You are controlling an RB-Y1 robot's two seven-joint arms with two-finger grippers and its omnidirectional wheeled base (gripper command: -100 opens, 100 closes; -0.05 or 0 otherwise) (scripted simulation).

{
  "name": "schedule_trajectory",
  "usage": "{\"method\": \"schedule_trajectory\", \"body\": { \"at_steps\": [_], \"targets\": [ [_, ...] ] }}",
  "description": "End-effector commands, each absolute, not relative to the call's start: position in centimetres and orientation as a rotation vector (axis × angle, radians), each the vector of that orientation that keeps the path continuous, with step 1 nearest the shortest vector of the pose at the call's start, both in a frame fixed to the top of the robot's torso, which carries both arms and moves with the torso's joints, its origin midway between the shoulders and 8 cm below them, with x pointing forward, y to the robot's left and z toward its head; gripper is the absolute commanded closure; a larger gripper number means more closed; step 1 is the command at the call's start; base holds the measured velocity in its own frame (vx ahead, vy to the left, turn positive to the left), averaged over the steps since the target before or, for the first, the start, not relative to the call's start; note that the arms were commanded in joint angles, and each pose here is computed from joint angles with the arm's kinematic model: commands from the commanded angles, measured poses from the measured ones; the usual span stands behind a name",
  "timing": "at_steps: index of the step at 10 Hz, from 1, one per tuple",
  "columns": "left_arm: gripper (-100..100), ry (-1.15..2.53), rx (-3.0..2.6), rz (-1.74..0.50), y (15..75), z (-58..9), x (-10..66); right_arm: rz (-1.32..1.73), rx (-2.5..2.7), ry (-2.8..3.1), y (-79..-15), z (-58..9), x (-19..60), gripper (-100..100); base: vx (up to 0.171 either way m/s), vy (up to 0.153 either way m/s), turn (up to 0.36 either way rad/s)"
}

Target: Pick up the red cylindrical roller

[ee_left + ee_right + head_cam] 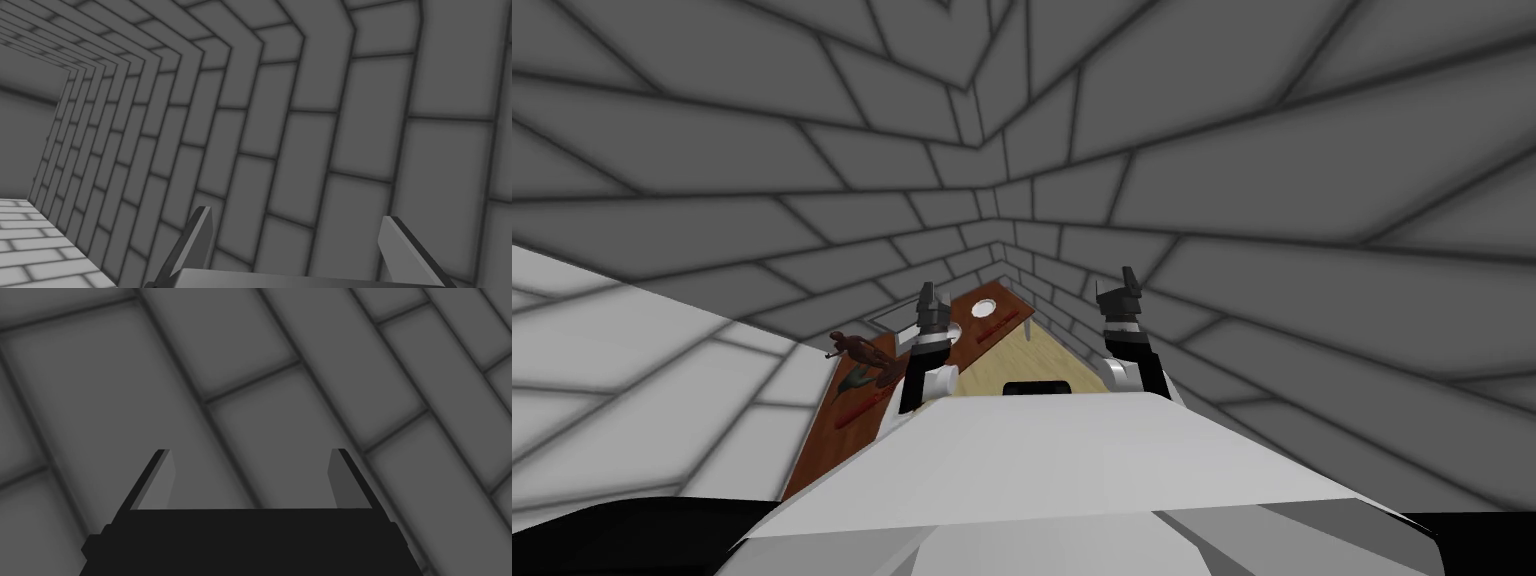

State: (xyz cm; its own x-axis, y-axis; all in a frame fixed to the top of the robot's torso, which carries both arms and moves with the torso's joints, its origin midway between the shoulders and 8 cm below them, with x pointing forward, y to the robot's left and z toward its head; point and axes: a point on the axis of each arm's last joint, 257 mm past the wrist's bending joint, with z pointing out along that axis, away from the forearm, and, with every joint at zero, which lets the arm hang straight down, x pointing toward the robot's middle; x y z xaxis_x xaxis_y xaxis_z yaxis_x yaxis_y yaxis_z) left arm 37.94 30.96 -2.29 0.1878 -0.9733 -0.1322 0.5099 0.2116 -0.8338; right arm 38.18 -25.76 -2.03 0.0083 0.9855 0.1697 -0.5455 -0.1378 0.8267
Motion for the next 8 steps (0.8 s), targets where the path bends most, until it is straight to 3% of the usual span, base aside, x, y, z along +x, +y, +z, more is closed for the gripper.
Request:
{"method": "schedule_trajectory", "body": {
  "at_steps": [1,8],
  "targets": [
    [-100,0.813,-0.735,-1.182,31.2,-2.8,39.2,1.5,0.908,0.655,-25.8,-2.0,38.2,0,0.009,-0.104,-0.109],
    [-100,0.917,-0.825,-1.132,33.2,-7.0,45.3,1.5,0.908,0.655,-25.8,-2.0,38.2,0,0.024,-0.1,-0.122]
  ]
}}
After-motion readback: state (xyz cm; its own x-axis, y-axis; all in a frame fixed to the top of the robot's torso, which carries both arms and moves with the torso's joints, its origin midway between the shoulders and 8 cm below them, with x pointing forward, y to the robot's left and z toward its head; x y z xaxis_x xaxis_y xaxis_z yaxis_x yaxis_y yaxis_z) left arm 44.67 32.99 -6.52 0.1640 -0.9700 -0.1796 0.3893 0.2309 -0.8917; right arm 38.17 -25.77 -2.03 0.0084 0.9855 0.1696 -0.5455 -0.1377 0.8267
